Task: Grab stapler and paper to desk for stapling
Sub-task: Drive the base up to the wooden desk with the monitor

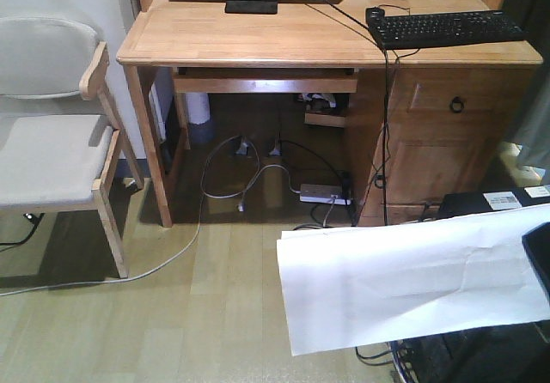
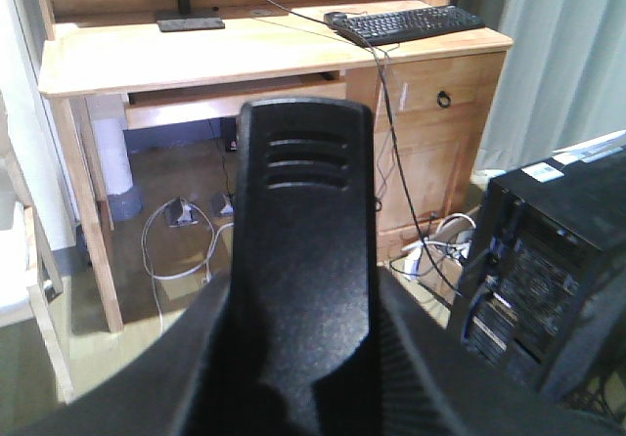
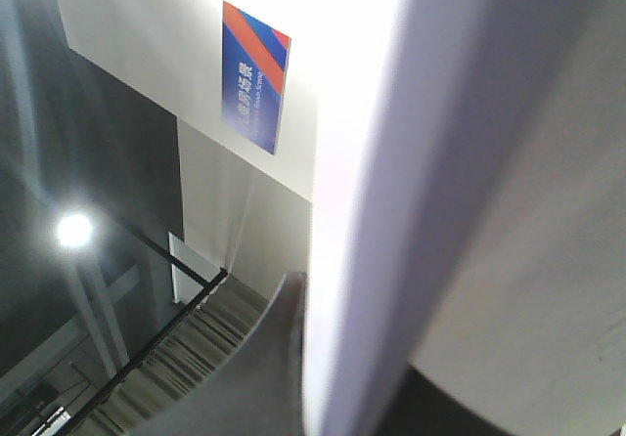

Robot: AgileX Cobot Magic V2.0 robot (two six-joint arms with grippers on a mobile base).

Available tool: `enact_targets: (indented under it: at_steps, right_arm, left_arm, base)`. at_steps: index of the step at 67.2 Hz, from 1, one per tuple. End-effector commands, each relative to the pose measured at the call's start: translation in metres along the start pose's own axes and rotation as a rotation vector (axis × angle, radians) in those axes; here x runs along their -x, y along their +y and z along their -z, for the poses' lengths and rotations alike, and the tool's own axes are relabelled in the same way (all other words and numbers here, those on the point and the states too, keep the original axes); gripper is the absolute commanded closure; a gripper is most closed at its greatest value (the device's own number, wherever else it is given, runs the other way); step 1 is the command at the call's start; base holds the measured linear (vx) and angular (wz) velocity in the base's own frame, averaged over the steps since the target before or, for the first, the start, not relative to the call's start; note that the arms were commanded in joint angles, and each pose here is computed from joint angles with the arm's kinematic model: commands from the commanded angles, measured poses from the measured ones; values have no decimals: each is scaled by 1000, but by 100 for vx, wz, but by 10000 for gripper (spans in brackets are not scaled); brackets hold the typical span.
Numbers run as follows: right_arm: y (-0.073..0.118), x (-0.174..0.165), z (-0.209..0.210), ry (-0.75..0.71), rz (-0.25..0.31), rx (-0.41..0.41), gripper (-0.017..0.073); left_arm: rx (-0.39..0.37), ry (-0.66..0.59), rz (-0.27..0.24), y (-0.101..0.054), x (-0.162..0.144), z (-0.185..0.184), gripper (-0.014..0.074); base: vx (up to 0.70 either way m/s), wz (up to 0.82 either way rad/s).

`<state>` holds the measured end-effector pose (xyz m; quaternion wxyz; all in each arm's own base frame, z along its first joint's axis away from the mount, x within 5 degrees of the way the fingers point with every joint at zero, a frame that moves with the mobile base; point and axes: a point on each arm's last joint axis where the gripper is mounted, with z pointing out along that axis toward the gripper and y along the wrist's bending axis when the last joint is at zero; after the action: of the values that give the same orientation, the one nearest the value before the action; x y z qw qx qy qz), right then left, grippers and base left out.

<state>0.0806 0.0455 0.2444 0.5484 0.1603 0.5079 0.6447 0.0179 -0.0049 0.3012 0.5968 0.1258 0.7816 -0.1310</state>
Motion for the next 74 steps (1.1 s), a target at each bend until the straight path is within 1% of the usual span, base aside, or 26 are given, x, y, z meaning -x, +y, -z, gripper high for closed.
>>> enact_targets:
  at_steps: [1, 39, 74]
  right_arm:
    - [0, -1, 4, -8, -9, 38, 564]
    - [0, -1, 4, -8, -9, 38, 564]
    - [0, -1, 4, -8, -9, 38, 564]
  left_arm:
    - [-17, -131, 3, -2, 18, 4, 600]
    - [-17, -131, 3, -2, 18, 4, 600]
    - [-17, -131, 3, -2, 18, 4, 600]
  base:
    - [18, 0]
    - [18, 1]
    - [19, 10]
